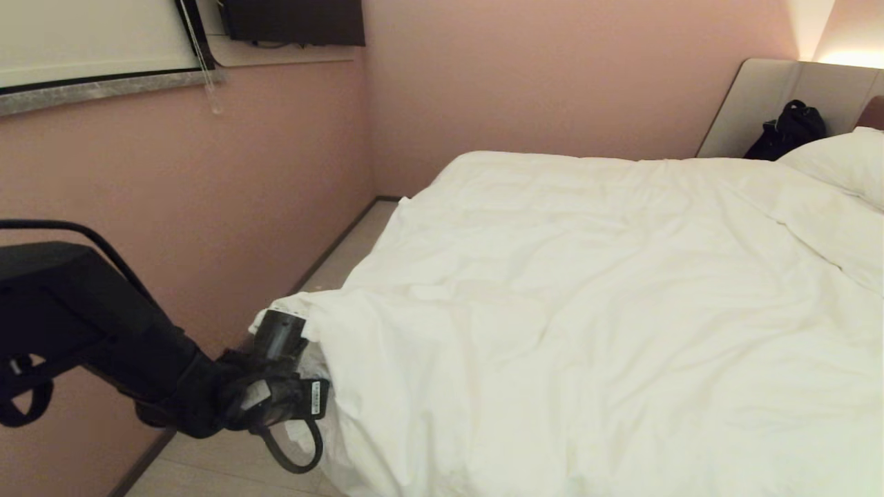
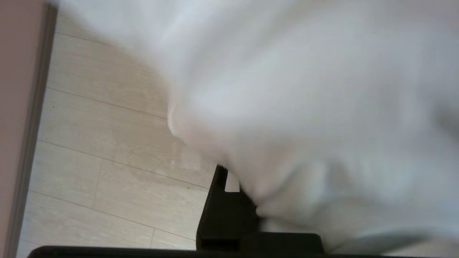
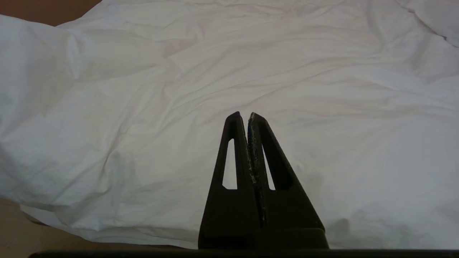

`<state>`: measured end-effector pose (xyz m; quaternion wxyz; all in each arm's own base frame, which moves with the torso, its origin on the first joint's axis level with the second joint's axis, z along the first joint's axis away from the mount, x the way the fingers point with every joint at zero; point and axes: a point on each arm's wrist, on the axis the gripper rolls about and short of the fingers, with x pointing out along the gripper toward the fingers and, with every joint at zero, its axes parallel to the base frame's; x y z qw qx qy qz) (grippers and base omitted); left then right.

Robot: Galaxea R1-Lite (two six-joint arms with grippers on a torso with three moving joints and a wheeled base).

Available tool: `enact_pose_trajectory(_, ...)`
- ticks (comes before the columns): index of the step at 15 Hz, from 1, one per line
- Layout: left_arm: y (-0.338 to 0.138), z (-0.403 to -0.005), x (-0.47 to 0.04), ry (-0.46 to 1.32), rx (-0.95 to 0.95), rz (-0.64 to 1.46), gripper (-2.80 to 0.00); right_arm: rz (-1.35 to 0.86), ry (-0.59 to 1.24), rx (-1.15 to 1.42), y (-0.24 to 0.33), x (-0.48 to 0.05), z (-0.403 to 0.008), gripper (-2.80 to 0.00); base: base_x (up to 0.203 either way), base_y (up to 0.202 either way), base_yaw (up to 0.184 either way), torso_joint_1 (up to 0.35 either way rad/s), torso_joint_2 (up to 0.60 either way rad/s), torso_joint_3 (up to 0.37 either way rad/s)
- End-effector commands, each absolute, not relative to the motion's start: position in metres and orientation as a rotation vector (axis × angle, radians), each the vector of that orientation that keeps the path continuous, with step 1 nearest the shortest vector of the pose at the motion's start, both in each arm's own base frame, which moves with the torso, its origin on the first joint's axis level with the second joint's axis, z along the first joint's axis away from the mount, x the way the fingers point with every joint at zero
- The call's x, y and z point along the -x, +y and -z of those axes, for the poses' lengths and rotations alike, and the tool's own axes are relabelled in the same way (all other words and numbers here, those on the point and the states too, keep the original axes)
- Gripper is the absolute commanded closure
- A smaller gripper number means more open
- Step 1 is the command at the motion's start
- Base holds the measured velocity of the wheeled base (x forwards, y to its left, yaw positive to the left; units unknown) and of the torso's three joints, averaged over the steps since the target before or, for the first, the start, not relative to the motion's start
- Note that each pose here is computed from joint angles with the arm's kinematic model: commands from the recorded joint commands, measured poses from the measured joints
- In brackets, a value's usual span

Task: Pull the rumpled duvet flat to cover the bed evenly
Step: Flatten the corners of the folded blanket

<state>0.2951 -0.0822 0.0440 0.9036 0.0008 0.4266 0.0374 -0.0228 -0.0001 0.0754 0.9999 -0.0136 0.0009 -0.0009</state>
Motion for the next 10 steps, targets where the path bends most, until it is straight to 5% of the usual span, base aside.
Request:
enact_pose_trajectory(1,-0.077,-0.064,-0.283,0.833,0.017,-0.077,0.00,0.002,0.002,0.028,0.000,0.023,-0.075,0.00,0.000,0.000,0.000,0.000,0.00,0.000)
enact_pose_trajectory(10,-0.051,-0.102,-0.242,0.863,0.030,-0.138,0.00,0.001,0.003,0.028,0.000,0.023,-0.075,0.00,0.000,0.000,0.000,0.000,0.00,0.000)
